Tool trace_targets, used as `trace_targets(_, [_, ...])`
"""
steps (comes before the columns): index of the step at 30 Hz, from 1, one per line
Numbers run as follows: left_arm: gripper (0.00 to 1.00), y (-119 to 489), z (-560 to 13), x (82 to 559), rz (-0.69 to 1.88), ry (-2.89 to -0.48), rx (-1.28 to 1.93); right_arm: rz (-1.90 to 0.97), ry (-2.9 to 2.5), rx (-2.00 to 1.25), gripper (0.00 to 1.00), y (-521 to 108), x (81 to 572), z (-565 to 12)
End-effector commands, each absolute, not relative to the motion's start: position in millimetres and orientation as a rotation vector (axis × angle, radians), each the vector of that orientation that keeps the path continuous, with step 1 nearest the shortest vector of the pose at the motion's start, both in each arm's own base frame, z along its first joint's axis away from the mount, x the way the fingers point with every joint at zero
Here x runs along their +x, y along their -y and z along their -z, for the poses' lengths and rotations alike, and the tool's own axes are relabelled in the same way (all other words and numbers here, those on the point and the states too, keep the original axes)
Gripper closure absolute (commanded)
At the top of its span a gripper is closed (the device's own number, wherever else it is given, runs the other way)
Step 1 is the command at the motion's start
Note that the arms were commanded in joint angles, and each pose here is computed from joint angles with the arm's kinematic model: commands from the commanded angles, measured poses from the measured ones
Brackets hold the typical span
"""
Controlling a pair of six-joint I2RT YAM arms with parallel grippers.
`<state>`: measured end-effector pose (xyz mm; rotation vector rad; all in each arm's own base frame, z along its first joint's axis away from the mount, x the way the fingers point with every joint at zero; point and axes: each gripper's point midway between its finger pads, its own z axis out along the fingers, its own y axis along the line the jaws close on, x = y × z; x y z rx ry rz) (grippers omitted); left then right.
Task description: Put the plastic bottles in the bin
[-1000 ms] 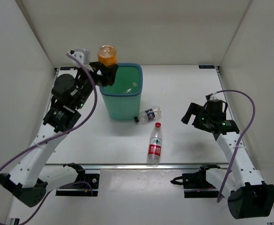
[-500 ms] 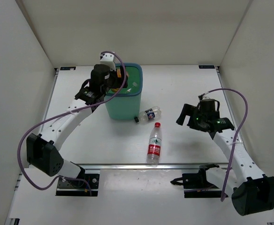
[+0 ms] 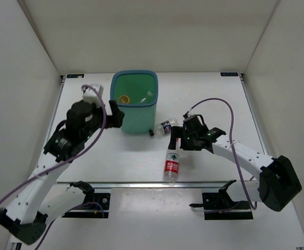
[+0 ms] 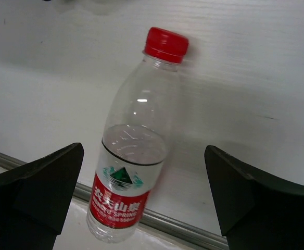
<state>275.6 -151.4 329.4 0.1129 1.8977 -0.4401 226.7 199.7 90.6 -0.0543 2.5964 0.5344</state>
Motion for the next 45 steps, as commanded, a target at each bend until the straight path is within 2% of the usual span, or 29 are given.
trace_targets(1, [0.02, 113.3, -247.3, 237.6, 0.393, -2.137, -0.062, -0.619, -2.534, -0.045, 0.00, -232.5, 241.1, -99.5])
trace_targets(4, [0.01, 101.4, -221.4, 224.9, 0.411, -2.186, -0.134, -0.558, -2.616, -0.054, 0.01, -241.6, 237.5, -80.3])
trace_targets(7, [0.01, 82.9, -213.6, 217.8, 0.316, -2.205, -0.193, -0.337, -2.677, -0.002, 0.04, -227.2, 236.5, -57.5])
trace_targets(8, [0.01, 80.8, -213.2, 216.8, 0.296, -2.203, -0.198, -0.287, -2.701, -0.002, 0.10, -223.1, 235.0, -51.9])
trace_targets(10, [0.01, 78.6, -213.7, 215.5, 0.286, -2.201, -0.199, -0.240, -2.701, 0.031, 0.37, -218.9, 235.6, -50.8])
trace_targets(11, [0.01, 81.0, -214.7, 214.8, 0.298, -2.198, -0.183, -0.229, -2.682, 0.024, 0.58, -219.1, 237.6, -55.8])
trace_targets(12, [0.01, 80.8, -216.6, 214.9, 0.307, -2.187, -0.192, -0.211, -2.656, 0.040, 0.69, -215.3, 243.2, -62.7])
trace_targets(15, [0.02, 80.7, -214.4, 216.4, 0.309, -2.197, -0.178, -0.198, -2.556, 0.022, 0.73, -212.6, 262.4, -107.2])
trace_targets(19, [0.02, 88.8, -202.3, 216.6, 0.337, -2.220, -0.145, -0.373, -2.333, -0.107, 0.74, -229.7, 291.1, -209.9])
trace_targets(20, [0.01, 90.3, -195.4, 214.4, 0.343, -2.241, -0.140, -0.436, -2.255, -0.115, 0.79, -236.7, 298.3, -242.3])
trace_targets(25, [0.01, 90.6, -183.7, 214.2, 0.341, -2.263, -0.134, -0.581, -1.862, -0.249, 0.75, -272.0, 352.0, -389.3])
trace_targets(26, [0.01, 91.8, -183.0, 214.9, 0.346, -2.267, -0.139, -0.537, -1.857, -0.283, 0.76, -280.2, 368.5, -385.0])
trace_targets(27, [0.01, 92.3, -182.8, 215.5, 0.346, -2.266, -0.134, -0.572, -1.746, -0.286, 0.75, -286.8, 375.6, -425.7])
trace_targets(28, [0.01, 94.6, -179.8, 214.7, 0.357, -2.278, -0.126, -0.583, -1.686, -0.288, 0.75, -297.4, 391.3, -442.5])
trace_targets(29, [0.01, 94.1, -179.7, 215.3, 0.357, -2.275, -0.130, -0.593, -1.685, -0.326, 0.72, -312.1, 406.3, -433.7])
trace_targets(30, [0.01, 94.9, -175.4, 214.1, 0.354, -2.290, -0.128, -0.622, -1.613, -0.320, 0.72, -315.8, 413.6, -456.3])
trace_targets(33, [0.01, 95.9, -166.7, 211.8, 0.361, -2.305, -0.130, -0.588, -1.518, -0.393, 0.73, -347.1, 444.9, -455.2])
trace_targets(35, [0.01, 93.3, -165.8, 211.6, 0.351, -2.312, -0.123, -0.594, -1.537, -0.435, 0.72, -367.5, 466.2, -426.8])
trace_targets(36, [0.02, 92.3, -166.4, 211.0, 0.344, -2.315, -0.121, -0.646, -1.525, -0.462, 0.70, -375.6, 461.2, -431.9])
trace_targets(39, [0.01, 83.8, -168.3, 213.0, 0.293, -2.313, -0.140, -0.655, -1.599, -0.487, 0.52, -387.5, 462.9, -404.6])
trace_targets(42, [0.01, 82.9, -172.8, 217.1, 0.286, -2.305, -0.135, -0.629, -1.564, -0.499, 0.14, -385.0, 452.6, -416.6])
trace_targets(44, [0.01, 83.1, -175.0, 220.1, 0.283, -2.298, -0.128, -0.580, -1.526, -0.477, 0.01, -379.7, 447.1, -436.1])
trace_targets(45, [0.01, 85.6, -178.6, 222.3, 0.293, -2.289, -0.121, -0.562, -1.528, -0.464, 0.00, -371.7, 445.2, -443.8])
